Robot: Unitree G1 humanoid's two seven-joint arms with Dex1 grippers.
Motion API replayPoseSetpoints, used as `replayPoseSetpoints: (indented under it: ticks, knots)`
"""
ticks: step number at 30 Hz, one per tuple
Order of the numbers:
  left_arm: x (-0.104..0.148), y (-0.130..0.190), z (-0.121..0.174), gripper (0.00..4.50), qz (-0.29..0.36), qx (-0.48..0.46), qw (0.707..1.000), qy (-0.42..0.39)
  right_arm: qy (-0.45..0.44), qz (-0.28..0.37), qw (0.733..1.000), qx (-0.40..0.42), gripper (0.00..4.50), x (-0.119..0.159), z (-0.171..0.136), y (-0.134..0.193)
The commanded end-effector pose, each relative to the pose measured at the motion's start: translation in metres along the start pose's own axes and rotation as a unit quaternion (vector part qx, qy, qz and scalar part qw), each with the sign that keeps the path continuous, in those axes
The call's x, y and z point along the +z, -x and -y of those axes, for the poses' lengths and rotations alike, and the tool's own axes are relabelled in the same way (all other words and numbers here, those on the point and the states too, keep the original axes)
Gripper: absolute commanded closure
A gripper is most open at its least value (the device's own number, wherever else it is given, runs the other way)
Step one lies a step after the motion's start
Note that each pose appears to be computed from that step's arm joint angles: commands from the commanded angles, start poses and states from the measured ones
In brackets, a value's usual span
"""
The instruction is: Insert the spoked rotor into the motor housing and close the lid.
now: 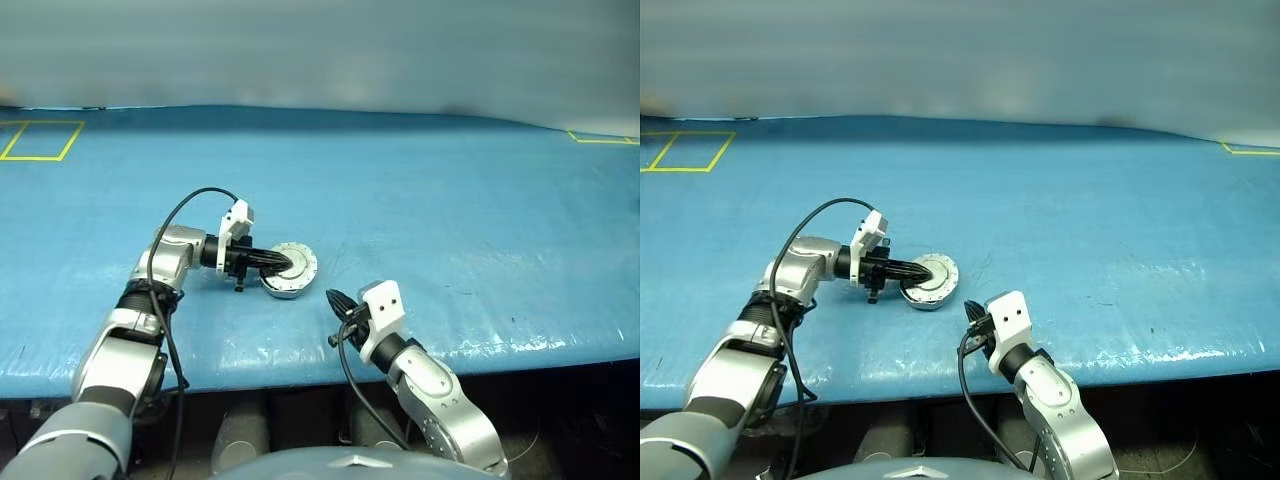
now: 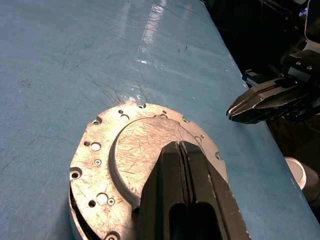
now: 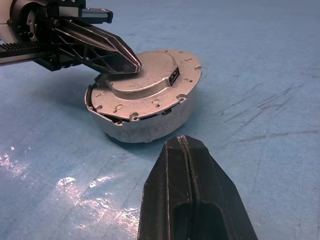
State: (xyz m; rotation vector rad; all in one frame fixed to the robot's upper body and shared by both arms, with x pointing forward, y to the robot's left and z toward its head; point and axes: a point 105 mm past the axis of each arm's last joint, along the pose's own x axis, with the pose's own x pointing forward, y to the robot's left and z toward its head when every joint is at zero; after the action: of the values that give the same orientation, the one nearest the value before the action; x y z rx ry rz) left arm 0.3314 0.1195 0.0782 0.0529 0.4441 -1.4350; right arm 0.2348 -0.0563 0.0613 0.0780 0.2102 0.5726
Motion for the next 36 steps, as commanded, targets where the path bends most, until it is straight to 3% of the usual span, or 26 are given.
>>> replayPoseSetpoints:
  ticks: [1, 9, 10, 12, 16, 24, 30, 36]
  knots:
    - [0.006, 0.005, 0.002, 4.48, 0.022, 0.019, 0.999, -0.016, 0.007, 0.05, 0.999, -0.002, 4.5, 0.029, 0.0, 0.003]
    - [0.028, 0.008, 0.027, 4.48, 0.129, 0.104, 0.984, -0.068, 0.024, 0.041, 0.998, 0.051, 4.5, 0.055, -0.001, -0.003]
    - [0.029, 0.009, 0.031, 4.5, 0.141, 0.121, 0.98, -0.074, 0.031, 0.038, 0.997, 0.057, 4.32, 0.057, 0.0, -0.005]
    - [0.029, 0.011, 0.035, 4.5, 0.167, 0.169, 0.967, -0.094, 0.046, 0.028, 0.996, 0.07, 3.89, 0.06, 0.0, -0.011]
    - [0.023, 0.012, 0.045, 4.5, 0.208, 0.264, 0.934, -0.123, 0.08, 0.003, 0.991, 0.107, 2.56, 0.062, -0.002, -0.024]
    - [-0.002, 0.025, 0.056, 4.5, 0.251, 0.39, 0.882, -0.085, 0.136, -0.04, 0.973, 0.183, 0.03, 0.056, -0.01, -0.05]
    - [-0.019, 0.031, 0.067, 4.5, 0.265, 0.445, 0.853, -0.058, 0.16, -0.049, 0.965, 0.202, 0.03, 0.058, -0.011, -0.068]
    - [-0.029, 0.023, 0.073, 4.5, 0.262, 0.448, 0.854, -0.045, 0.167, -0.061, 0.964, 0.199, 0.03, 0.052, -0.005, -0.083]
